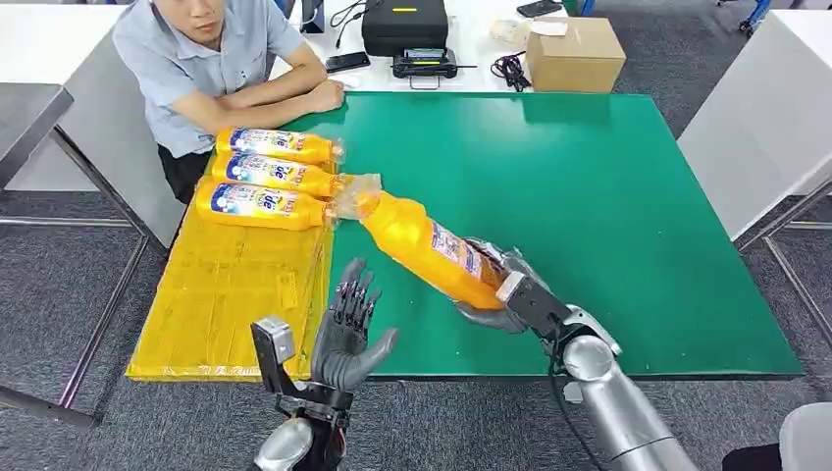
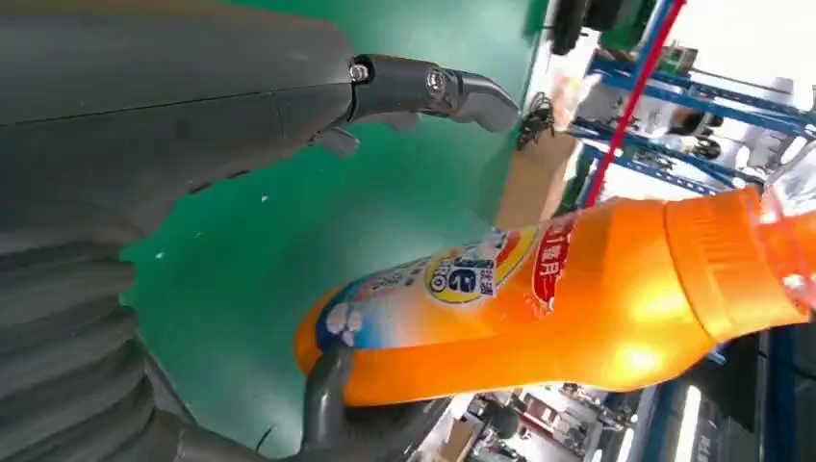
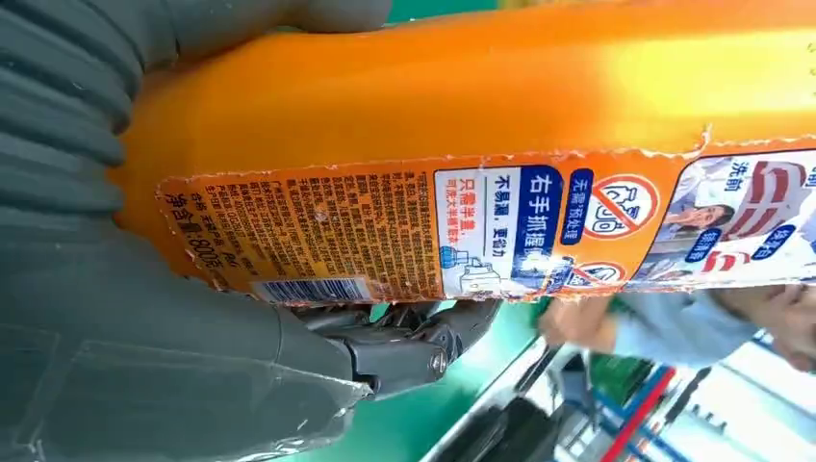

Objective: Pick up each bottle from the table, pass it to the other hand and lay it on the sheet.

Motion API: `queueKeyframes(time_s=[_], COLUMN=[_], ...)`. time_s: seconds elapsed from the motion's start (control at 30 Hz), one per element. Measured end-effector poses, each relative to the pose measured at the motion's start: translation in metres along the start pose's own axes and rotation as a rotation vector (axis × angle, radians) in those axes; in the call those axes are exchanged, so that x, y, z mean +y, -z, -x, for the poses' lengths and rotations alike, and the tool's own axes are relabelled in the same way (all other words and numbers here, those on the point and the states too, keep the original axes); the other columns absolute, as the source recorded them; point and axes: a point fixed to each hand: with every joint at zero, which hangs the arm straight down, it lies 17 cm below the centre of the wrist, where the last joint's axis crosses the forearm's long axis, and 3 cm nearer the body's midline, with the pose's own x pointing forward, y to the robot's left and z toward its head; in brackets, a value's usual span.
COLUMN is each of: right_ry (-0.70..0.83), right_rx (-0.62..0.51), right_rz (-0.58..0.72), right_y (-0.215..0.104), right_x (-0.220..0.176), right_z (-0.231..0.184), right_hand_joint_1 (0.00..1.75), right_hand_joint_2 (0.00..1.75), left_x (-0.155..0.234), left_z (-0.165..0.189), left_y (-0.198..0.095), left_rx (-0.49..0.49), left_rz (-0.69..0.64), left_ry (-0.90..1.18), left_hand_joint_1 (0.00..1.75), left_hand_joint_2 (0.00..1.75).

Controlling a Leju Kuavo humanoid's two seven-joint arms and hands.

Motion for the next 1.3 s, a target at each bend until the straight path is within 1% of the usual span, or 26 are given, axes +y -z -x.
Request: queueKeyframes(time_s=[0.13, 0.2, 0.33, 0.53, 0.67, 0.83, 1.0, 1.23, 1.3], right_ry=[0.035, 0.041, 0.062, 0.069, 0.067, 0.055, 0.053, 0.059, 0.062], right_rx=[-0.015, -0.020, -0.021, -0.009, 0.006, -0.002, -0.035, -0.032, -0.037], right_rz=[-0.093, -0.115, -0.137, -0.153, -0.170, -0.213, -0.285, -0.310, -0.314], right_y=[-0.004, -0.007, -0.011, -0.013, -0.016, -0.014, -0.011, -0.012, -0.012], right_x=[0.023, 0.029, 0.034, 0.039, 0.043, 0.050, 0.067, 0.076, 0.078], right_z=[-0.003, -0.002, 0.000, 0.005, 0.010, 0.012, 0.005, 0.007, 0.007], right_hand_joint_1=[1.75, 1.75, 1.75, 1.75, 1.75, 1.75, 1.75, 1.75, 1.75], right_hand_joint_2=[1.75, 1.75, 1.75, 1.75, 1.75, 1.75, 1.75, 1.75, 1.75], left_x=[-0.012, -0.017, -0.022, -0.023, -0.022, -0.029, -0.033, -0.035, -0.037], left_z=[-0.008, -0.009, -0.014, -0.016, -0.029, -0.027, -0.026, -0.025, -0.022], left_y=[0.009, 0.011, 0.012, 0.013, 0.016, 0.020, 0.027, 0.030, 0.031], left_rx=[-0.037, -0.044, -0.070, -0.081, -0.163, -0.122, -0.095, -0.089, -0.073], left_rz=[0.046, 0.064, 0.082, 0.086, 0.065, 0.086, 0.101, 0.106, 0.116], left_ry=[0.042, 0.048, 0.067, 0.075, 0.165, 0.105, 0.047, 0.039, 0.022], left_hand_joint_1=[0.00, 0.00, 0.00, 0.00, 0.00, 0.00, 0.00, 0.00, 0.00], left_hand_joint_2=[1.75, 1.75, 1.75, 1.75, 1.75, 1.75, 1.75, 1.75, 1.75])
